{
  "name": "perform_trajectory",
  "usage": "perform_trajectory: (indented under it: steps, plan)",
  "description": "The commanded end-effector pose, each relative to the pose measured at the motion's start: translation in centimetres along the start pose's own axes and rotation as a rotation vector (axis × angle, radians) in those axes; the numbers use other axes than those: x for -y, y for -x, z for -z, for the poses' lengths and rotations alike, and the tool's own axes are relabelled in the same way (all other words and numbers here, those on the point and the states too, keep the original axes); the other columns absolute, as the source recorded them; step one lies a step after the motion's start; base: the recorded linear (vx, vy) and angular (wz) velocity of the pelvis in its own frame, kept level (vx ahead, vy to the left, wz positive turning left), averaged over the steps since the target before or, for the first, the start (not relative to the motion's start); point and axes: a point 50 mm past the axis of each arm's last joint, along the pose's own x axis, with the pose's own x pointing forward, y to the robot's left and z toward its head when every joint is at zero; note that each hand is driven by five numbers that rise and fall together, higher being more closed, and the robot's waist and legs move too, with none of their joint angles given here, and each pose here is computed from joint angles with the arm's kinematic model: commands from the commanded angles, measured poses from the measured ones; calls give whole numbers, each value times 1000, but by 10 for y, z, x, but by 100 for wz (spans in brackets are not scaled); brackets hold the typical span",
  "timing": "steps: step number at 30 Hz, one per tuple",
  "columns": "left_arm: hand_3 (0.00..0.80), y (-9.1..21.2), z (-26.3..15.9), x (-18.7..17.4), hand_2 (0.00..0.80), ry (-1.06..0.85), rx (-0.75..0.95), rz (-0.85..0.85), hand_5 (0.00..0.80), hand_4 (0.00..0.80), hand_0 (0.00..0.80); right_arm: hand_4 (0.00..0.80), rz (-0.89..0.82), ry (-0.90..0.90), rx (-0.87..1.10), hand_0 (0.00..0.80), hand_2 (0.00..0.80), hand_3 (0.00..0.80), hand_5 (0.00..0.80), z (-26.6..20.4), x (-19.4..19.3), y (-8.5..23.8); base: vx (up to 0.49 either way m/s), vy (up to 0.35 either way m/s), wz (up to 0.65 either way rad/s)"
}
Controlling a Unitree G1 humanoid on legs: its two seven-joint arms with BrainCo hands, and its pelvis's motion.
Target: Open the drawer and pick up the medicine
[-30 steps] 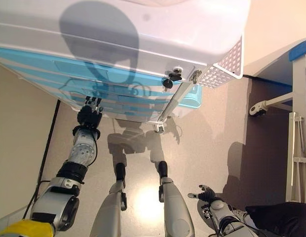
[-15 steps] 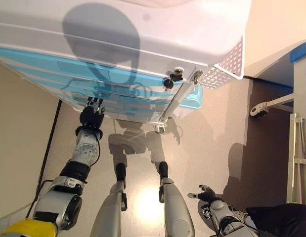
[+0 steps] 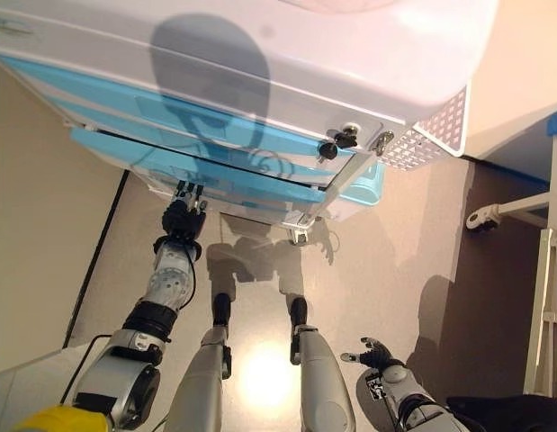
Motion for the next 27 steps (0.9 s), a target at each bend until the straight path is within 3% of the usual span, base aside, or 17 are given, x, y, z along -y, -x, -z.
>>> perform_trajectory:
  steps: [1,11,23,27]
  plan:
    - [800,10,-25,96,800,52,108,507,800,800,800,0,16,30,-47,0,0,0,0,22,8,5,-67,-96,38]
    - [800,20,-16,59,800,65,64,431,800,800,800,0,30,5,-56,0,0,0,0,29,12,8,-24,-57,28]
    - [800,53,-22,-39,800,108,100,138,800,800,800,0,71,-20,-105,0,0,0,0,43,21,11,-21,-7,12]
    - [800,61,-25,-56,800,106,112,83,800,800,800,0,86,-24,-113,0,0,0,0,45,25,12,-69,52,8]
